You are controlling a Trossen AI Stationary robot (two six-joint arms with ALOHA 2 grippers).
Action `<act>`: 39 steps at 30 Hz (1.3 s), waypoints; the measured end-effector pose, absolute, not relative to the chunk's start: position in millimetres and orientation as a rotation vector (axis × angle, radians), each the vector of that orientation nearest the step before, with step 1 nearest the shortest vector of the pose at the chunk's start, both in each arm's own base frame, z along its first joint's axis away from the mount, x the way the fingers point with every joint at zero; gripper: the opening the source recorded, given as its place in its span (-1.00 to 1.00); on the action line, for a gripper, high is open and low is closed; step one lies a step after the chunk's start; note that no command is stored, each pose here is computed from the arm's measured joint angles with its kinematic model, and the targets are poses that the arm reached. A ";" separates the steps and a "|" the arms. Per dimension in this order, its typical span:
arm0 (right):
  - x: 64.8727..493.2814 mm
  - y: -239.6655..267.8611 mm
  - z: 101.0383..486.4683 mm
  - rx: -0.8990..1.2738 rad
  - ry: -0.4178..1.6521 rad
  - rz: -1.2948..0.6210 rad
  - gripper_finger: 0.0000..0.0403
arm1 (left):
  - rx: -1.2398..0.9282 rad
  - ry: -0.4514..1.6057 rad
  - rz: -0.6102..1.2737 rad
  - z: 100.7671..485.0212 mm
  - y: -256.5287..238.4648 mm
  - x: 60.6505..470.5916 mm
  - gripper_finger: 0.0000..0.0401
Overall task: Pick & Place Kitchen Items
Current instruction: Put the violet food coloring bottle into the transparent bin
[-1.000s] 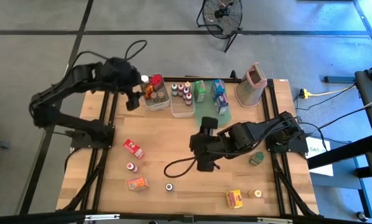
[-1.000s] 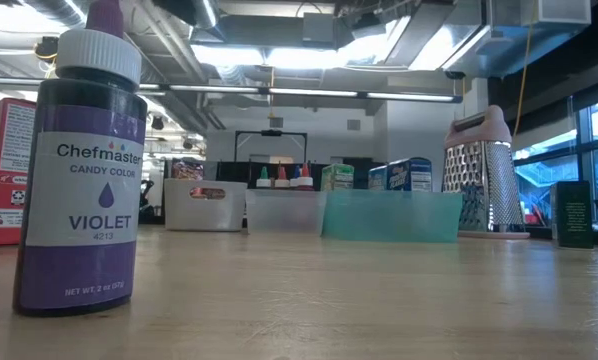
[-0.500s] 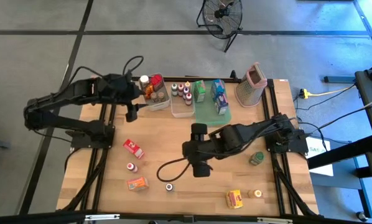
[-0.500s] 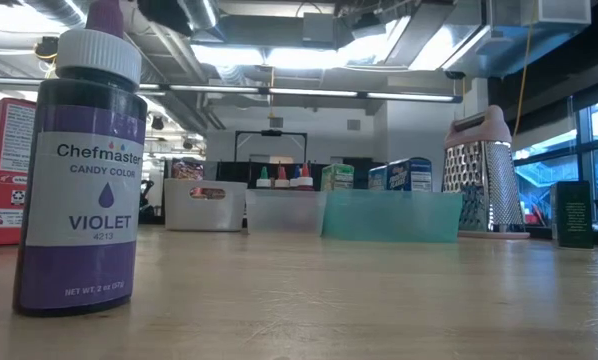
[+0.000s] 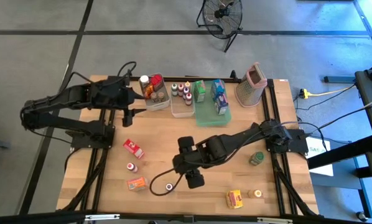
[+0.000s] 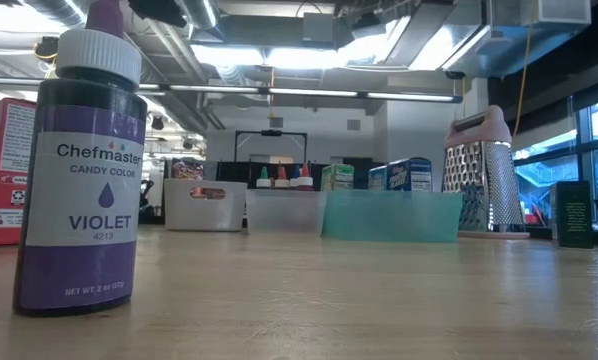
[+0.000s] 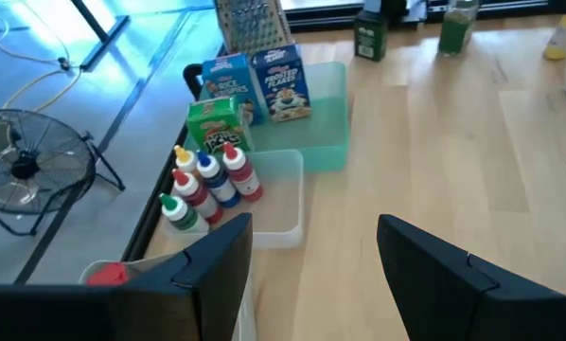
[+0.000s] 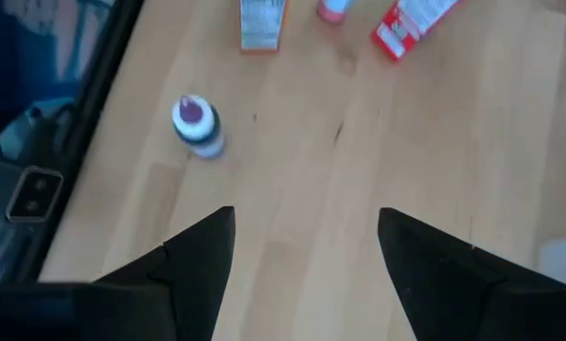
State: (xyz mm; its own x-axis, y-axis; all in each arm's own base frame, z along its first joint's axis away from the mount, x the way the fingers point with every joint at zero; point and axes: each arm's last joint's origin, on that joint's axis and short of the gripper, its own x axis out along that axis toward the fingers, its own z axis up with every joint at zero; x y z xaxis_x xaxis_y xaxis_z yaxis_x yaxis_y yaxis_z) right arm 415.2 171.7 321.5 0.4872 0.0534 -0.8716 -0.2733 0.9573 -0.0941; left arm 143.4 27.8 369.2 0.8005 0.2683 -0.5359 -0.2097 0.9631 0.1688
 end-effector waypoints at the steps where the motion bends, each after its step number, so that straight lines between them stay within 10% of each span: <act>1: 416.1 172.7 321.9 -0.227 1.034 0.204 0.30 | 0.105 0.588 0.251 369.4 27.0 143.1 0.12; 39: 440.5 227.7 298.3 -0.053 0.801 0.172 0.30 | 0.136 0.422 0.010 353.2 4.2 119.8 0.12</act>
State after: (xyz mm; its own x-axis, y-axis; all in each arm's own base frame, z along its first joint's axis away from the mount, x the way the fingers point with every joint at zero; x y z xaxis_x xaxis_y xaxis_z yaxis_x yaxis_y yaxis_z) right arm 440.5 227.7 298.3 0.6830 0.1335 -0.7181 -0.1740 0.9846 0.0176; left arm 119.8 4.2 353.2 0.9124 0.0380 -0.4076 0.0185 0.9908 0.1337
